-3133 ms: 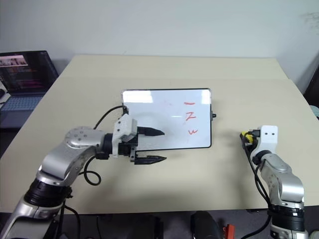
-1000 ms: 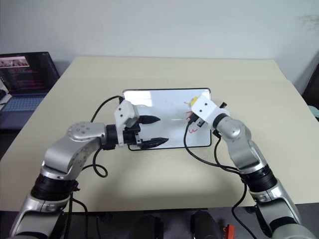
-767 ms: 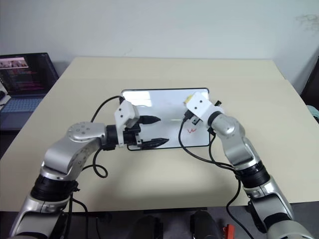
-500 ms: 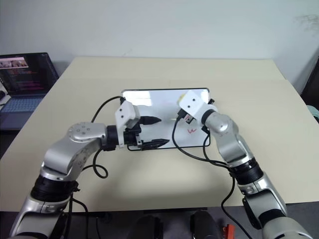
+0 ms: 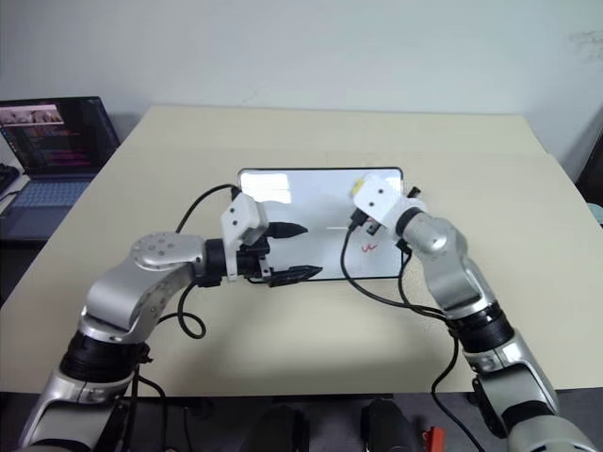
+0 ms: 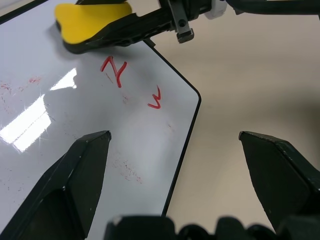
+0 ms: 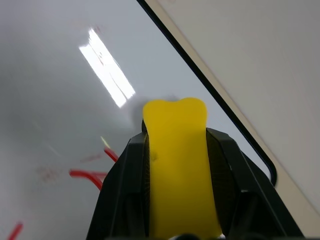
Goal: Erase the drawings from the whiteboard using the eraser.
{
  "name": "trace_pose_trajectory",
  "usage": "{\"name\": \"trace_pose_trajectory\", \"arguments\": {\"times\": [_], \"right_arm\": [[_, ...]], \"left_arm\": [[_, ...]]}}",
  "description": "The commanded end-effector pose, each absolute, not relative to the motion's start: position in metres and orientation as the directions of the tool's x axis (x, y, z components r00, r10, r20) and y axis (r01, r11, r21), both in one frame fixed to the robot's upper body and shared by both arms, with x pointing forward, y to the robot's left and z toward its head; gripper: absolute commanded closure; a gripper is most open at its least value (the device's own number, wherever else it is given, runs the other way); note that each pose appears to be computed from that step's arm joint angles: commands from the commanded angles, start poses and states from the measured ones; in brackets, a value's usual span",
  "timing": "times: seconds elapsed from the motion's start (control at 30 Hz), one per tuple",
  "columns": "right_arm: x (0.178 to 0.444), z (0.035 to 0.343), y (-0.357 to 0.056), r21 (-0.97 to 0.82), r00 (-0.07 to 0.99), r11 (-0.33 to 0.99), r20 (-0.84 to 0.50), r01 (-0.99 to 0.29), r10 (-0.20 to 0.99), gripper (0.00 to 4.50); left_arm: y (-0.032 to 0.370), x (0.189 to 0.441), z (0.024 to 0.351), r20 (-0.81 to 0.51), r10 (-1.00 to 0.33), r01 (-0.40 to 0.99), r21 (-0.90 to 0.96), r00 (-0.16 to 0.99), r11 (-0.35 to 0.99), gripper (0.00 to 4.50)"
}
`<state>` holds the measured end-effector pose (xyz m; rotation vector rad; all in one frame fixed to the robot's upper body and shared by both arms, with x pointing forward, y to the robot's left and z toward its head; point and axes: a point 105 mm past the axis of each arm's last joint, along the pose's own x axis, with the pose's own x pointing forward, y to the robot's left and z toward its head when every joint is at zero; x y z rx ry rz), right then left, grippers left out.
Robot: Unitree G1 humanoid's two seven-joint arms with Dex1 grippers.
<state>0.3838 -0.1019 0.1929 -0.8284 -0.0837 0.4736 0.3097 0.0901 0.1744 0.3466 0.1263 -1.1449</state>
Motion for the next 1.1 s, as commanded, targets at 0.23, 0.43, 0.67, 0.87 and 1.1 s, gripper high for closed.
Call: {"name": "trace_pose_trajectory", "arguments": {"times": [0.23,0.43,0.67,0.87,1.1], "right_arm": [[0.382,0.178,-0.133,-0.725,0.923,0.59,-0.173,-0.355,0.342,3.25],[0.383,0.184,-0.112,-0.716,0.909,0.591,-0.149,-0.371,0.39,3.25],[0.386,0.192,-0.074,-0.704,0.874,0.581,-0.118,-0.408,0.471,3.25],[0.388,0.197,-0.072,-0.704,0.874,0.59,-0.092,-0.395,0.476,3.25],[0.381,0.198,-0.101,-0.743,0.887,0.563,-0.09,-0.362,0.452,3.25]], "left_arm": [[0.082,0.305,0.185,-0.247,-0.886,0.911,0.239,0.392,0.337,0.0],[0.082,0.304,0.185,-0.247,-0.887,0.912,0.235,0.391,0.336,0.0],[0.082,0.303,0.183,-0.248,-0.886,0.912,0.232,0.392,0.339,0.0],[0.086,0.304,0.182,-0.254,-0.878,0.907,0.231,0.405,0.352,0.0],[0.103,0.306,0.169,-0.304,-0.846,0.897,0.205,0.439,0.392,0.0]]}}
